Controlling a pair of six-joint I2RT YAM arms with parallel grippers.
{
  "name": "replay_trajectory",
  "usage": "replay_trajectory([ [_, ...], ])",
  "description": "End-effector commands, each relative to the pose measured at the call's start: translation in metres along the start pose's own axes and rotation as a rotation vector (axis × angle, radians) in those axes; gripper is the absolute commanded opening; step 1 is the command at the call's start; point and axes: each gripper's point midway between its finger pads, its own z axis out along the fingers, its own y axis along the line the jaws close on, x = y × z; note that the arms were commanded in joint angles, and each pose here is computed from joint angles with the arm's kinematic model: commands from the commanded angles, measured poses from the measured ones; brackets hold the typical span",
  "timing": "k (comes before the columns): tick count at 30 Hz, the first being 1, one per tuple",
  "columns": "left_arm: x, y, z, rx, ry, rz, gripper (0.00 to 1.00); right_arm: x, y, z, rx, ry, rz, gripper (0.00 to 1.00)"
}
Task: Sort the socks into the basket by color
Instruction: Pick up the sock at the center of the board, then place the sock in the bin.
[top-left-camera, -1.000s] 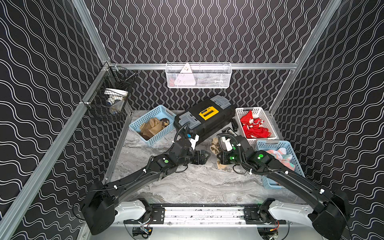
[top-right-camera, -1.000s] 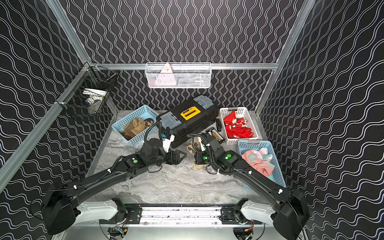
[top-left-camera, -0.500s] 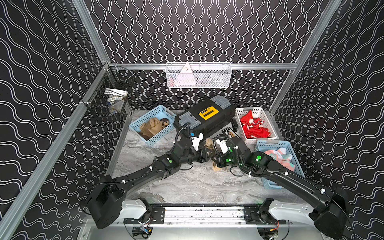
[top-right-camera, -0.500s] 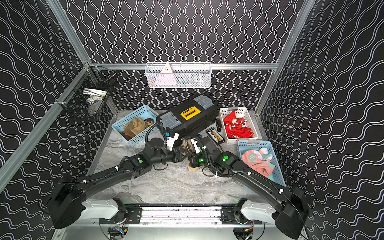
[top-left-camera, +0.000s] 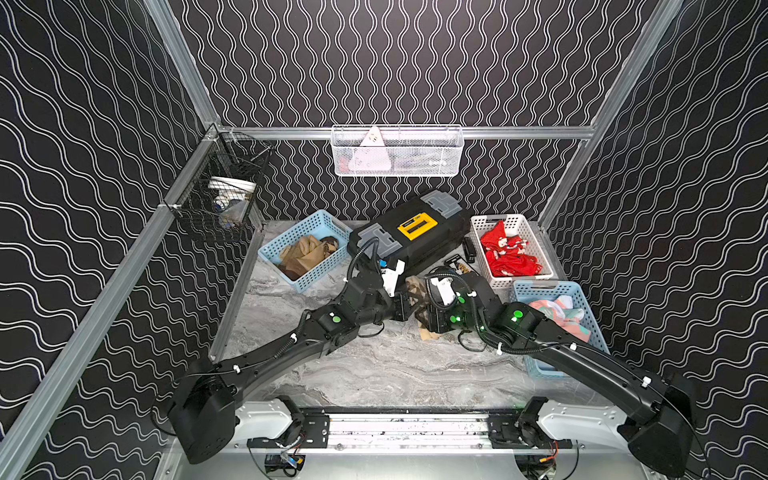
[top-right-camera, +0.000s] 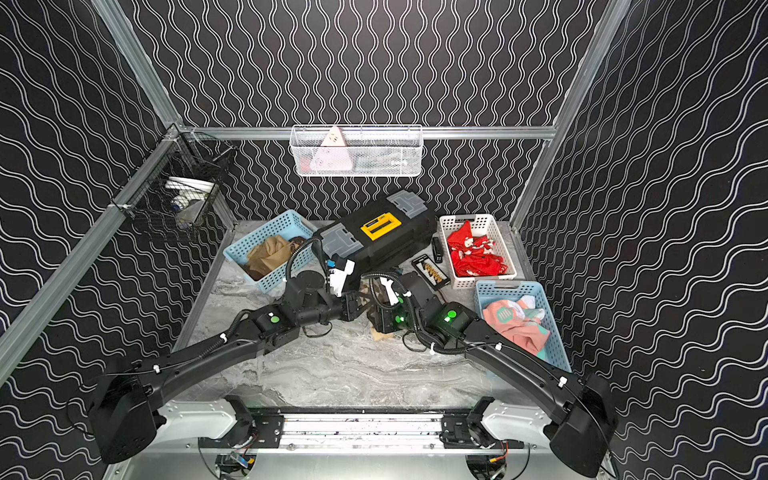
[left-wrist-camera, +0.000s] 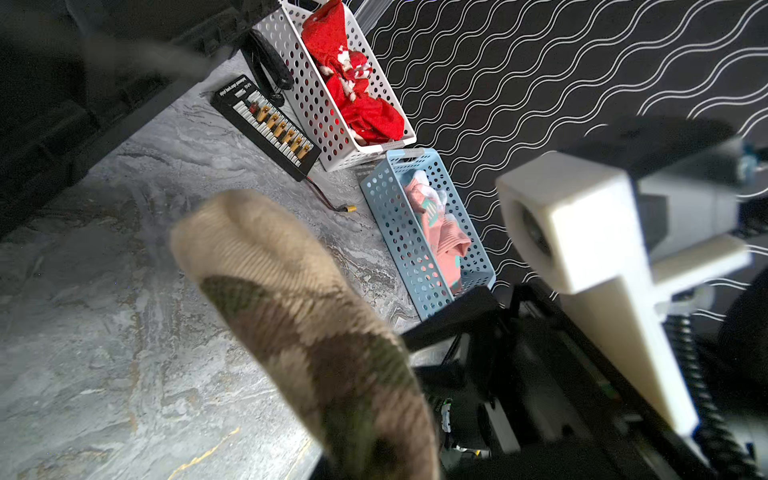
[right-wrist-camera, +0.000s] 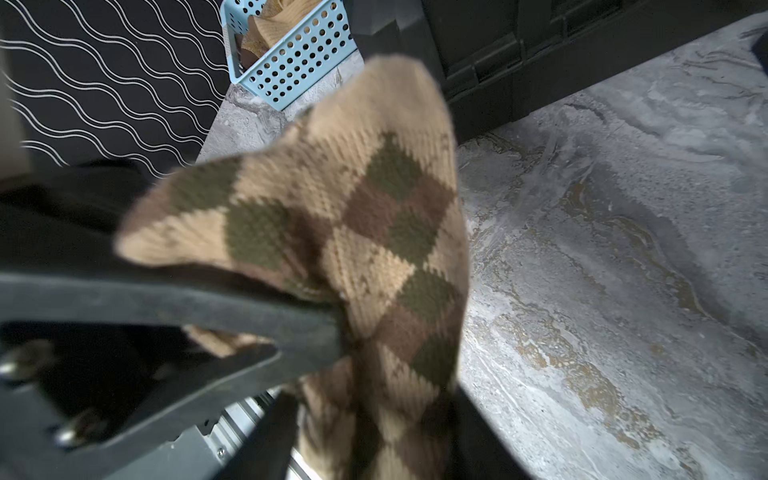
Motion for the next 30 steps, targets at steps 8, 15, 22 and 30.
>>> replay_trajectory([
  [8, -0.051, 0.064, -0.055, -0.298, -0.027, 0.062, 0.00, -0.007, -0.020, -0.024, 0.116, -0.062, 0.005, 1.00],
  [15, -0.119, 0.148, -0.106, -0.530, -0.091, 0.030, 0.00, 0.006, -0.031, -0.020, 0.153, -0.023, 0.018, 1.00],
  [22, -0.165, 0.232, -0.136, -0.733, -0.132, -0.010, 0.00, 0.014, -0.040, -0.019, 0.171, -0.011, 0.024, 1.00],
  [30, -0.207, 0.306, -0.159, -0.940, -0.164, 0.002, 0.00, 0.021, -0.052, -0.014, 0.191, 0.020, 0.033, 1.00],
])
